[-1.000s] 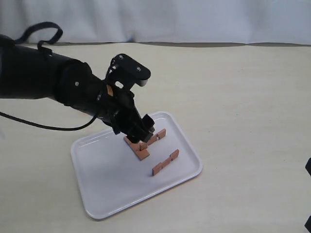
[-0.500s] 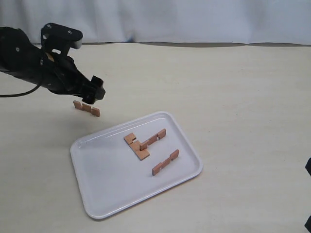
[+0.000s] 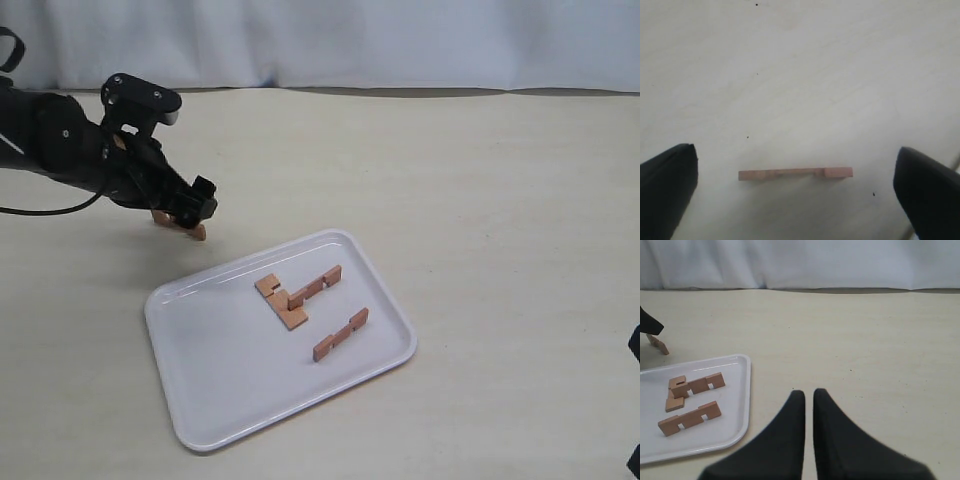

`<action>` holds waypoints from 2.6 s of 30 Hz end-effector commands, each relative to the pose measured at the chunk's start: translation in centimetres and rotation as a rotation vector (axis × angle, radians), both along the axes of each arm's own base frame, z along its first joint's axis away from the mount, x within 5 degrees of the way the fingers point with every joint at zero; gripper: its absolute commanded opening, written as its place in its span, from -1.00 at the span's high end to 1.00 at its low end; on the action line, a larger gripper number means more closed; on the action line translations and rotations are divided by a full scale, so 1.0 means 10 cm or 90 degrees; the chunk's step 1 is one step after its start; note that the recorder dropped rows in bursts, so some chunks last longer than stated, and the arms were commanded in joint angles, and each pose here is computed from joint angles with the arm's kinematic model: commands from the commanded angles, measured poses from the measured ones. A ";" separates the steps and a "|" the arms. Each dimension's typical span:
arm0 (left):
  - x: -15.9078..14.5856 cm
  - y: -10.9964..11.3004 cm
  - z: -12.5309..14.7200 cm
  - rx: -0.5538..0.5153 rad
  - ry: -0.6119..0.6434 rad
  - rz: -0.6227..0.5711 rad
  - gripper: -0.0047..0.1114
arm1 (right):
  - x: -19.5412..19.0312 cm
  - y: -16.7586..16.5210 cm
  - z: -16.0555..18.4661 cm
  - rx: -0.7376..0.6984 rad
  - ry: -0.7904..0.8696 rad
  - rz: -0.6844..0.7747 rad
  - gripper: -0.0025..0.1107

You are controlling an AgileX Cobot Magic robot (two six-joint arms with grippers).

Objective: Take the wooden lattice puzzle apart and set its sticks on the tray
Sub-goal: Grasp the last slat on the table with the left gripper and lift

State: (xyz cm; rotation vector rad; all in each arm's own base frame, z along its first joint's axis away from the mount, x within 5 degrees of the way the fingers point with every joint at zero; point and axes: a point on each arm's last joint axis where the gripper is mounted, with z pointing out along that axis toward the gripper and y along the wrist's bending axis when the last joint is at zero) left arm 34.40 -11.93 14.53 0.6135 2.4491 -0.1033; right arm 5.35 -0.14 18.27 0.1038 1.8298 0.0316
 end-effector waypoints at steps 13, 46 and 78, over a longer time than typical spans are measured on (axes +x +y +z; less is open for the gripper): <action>0.01 0.00 -0.07 -0.009 0.011 0.018 -0.82 | 0.00 0.00 -0.01 -0.002 -0.002 0.003 0.85; 0.08 0.00 -0.37 -0.030 0.027 0.071 -0.82 | 0.00 0.00 -0.01 -0.002 -0.002 0.003 0.85; 0.07 0.00 -0.38 -0.021 0.030 0.060 0.75 | 0.00 0.00 -0.01 -0.002 -0.002 0.003 0.85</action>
